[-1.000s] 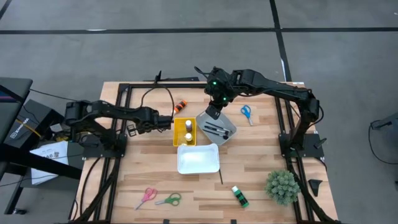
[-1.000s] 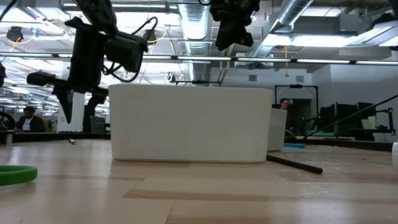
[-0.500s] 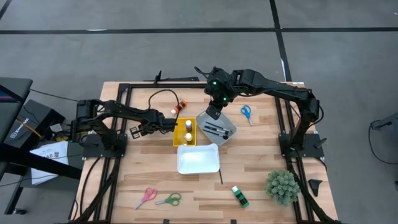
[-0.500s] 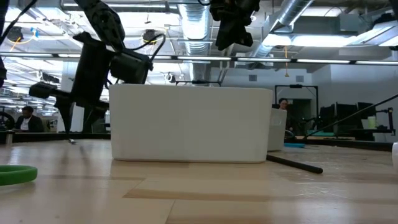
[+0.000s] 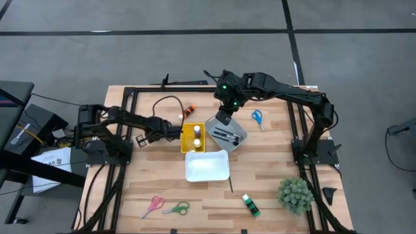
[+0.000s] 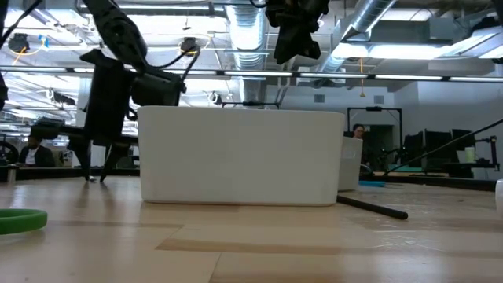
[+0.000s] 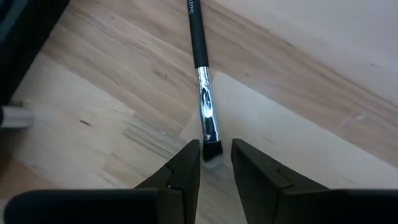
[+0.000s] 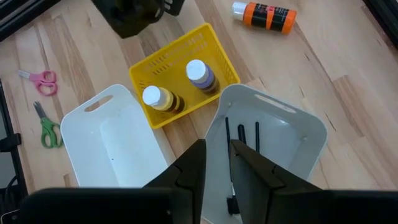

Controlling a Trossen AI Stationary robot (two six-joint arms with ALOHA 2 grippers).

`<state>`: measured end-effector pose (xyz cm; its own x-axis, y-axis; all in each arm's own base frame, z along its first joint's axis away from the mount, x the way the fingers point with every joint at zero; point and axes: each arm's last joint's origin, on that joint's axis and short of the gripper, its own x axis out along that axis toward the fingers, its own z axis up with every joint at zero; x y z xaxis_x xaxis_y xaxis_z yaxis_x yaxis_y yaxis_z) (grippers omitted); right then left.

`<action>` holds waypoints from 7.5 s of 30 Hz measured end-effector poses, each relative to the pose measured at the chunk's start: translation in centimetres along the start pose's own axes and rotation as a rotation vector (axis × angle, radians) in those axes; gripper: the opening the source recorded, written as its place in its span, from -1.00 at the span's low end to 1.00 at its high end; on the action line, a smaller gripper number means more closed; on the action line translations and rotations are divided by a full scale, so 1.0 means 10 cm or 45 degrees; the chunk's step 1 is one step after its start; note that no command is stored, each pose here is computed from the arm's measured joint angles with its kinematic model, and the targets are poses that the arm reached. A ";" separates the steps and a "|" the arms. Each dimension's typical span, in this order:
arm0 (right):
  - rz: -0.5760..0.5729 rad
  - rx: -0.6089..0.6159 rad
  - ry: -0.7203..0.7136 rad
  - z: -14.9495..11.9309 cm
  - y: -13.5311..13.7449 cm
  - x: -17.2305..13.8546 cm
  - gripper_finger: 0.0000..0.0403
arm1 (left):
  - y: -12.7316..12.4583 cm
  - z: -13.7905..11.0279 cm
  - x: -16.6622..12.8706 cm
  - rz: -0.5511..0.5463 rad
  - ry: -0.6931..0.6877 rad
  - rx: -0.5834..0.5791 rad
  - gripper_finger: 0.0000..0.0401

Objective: Pick & Place Paint Supplies
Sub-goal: Put the foundation brush into the gray bin

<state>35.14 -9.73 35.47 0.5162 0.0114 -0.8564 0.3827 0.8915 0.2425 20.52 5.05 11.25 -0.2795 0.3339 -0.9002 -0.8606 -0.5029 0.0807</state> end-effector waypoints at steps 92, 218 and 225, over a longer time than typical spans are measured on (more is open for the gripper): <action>0.172 -0.752 -0.491 0.12 0.66 -0.43 -0.52 | 0.21 0.40 -1.75 -2.311 0.282 1.038 -1.00; -0.007 0.175 -0.339 -1.56 0.06 0.91 -0.92 | 0.30 0.23 -1.65 -2.180 0.295 1.300 -0.62; -0.025 0.217 -0.441 -1.63 -0.02 1.01 -0.92 | 0.30 0.23 -1.65 -2.180 0.296 1.299 -0.62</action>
<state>27.75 -2.42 19.34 0.7247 -0.1846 -0.6639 0.5019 0.8015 0.3250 21.59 -0.11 27.38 0.9162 -0.2468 -0.3158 -0.0293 0.7446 -0.6669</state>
